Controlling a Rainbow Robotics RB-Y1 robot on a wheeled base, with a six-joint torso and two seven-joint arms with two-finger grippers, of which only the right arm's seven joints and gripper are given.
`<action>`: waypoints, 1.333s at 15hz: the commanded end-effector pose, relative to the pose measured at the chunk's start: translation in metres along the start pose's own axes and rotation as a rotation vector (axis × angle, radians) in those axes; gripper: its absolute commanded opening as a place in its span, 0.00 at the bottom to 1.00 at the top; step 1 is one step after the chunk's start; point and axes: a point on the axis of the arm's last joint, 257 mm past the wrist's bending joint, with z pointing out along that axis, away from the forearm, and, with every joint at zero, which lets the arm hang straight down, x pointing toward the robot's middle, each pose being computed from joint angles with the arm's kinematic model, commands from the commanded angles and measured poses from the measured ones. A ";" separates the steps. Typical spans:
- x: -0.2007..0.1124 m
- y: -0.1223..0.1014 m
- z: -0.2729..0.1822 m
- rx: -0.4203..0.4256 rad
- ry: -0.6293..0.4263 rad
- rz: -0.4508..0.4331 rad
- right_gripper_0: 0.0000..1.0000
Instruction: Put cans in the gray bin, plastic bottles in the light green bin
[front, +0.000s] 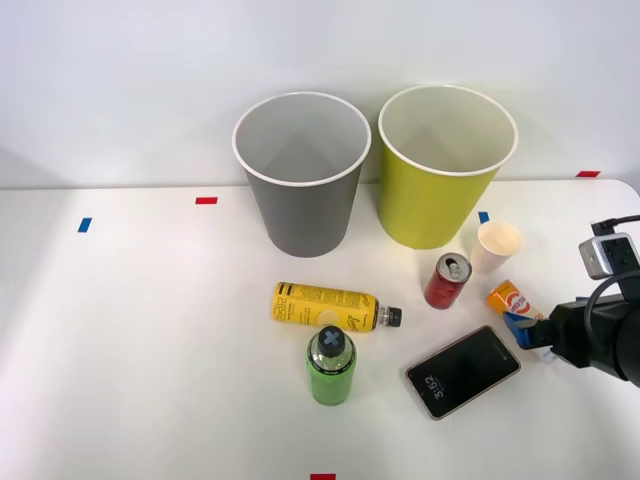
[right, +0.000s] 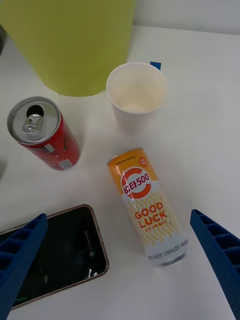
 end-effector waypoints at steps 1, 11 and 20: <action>-0.001 -0.009 0.001 0.037 0.066 -0.023 1.00; -0.001 -0.036 0.038 0.053 0.138 -0.013 1.00; 0.004 -0.030 0.066 0.054 0.197 -0.108 1.00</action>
